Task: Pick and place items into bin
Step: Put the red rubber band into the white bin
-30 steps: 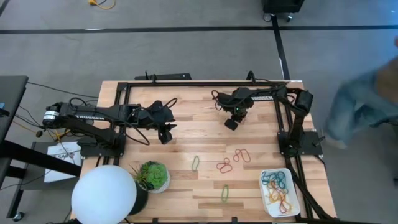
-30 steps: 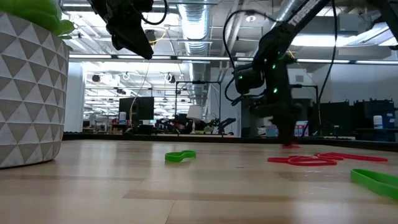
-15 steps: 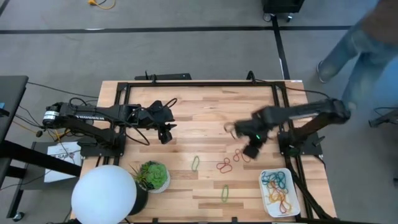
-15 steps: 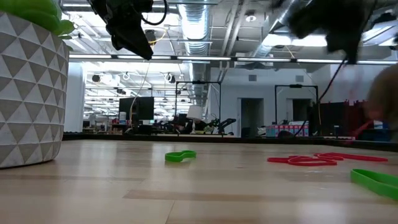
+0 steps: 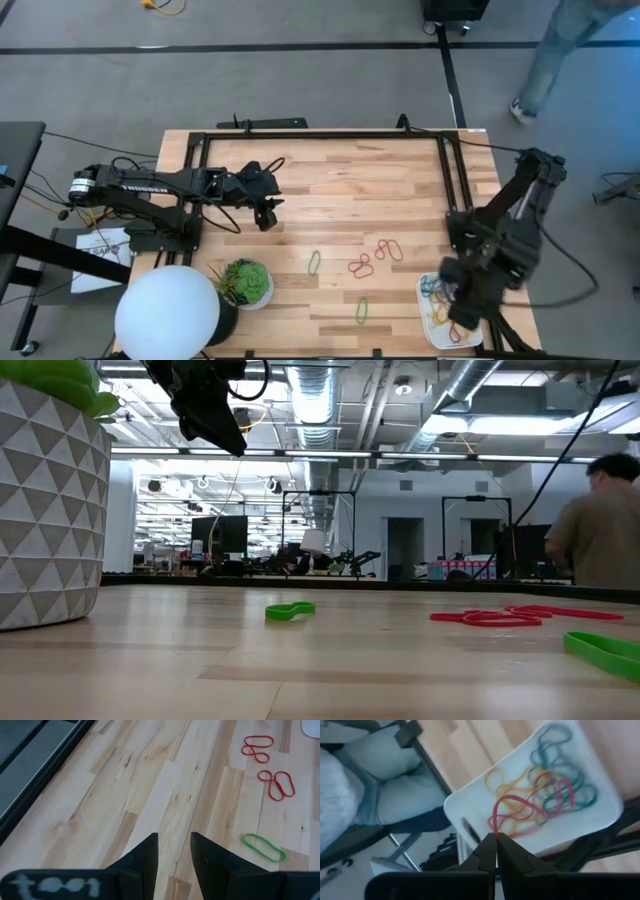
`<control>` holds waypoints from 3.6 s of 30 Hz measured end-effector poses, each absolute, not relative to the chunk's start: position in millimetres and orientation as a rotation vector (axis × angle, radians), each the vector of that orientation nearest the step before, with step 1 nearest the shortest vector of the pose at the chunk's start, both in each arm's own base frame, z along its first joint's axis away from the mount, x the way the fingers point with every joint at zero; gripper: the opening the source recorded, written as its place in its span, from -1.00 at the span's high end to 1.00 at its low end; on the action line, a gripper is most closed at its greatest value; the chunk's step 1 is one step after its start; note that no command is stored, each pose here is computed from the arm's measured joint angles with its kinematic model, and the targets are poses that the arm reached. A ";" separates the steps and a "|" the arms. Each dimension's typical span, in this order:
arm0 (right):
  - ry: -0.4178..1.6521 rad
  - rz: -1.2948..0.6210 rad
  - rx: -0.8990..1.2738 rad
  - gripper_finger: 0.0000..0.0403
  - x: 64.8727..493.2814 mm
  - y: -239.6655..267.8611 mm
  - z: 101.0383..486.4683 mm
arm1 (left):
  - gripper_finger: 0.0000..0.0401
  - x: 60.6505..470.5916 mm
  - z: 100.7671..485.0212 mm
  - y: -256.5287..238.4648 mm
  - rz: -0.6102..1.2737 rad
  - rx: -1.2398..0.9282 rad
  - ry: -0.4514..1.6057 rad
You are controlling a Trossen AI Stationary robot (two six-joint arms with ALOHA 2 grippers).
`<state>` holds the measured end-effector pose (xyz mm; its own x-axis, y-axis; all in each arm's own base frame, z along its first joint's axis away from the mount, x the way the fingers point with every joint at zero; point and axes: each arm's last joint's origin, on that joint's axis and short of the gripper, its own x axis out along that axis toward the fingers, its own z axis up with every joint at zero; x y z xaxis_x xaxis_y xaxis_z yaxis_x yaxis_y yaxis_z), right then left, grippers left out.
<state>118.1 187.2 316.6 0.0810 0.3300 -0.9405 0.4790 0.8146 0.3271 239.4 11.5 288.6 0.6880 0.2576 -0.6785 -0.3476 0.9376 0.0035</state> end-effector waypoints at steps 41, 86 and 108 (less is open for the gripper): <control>1.107 -0.424 0.164 0.66 197.3 161.8 267.1 | 0.48 239.4 288.6 11.5 0.355 -0.170 0.731; 1.523 -0.462 0.421 0.21 262.4 54.3 135.9 | 0.48 238.9 288.0 11.4 0.354 -0.166 0.740; 1.539 -0.205 0.421 0.97 272.0 79.7 164.5 | 0.48 238.5 287.6 11.4 0.355 -0.164 0.746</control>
<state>272.0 79.7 164.5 0.0332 0.1329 -0.9906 0.3872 0.9120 0.1353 238.5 11.4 287.6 0.6784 0.2565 -0.6885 -0.3721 0.9279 -0.0210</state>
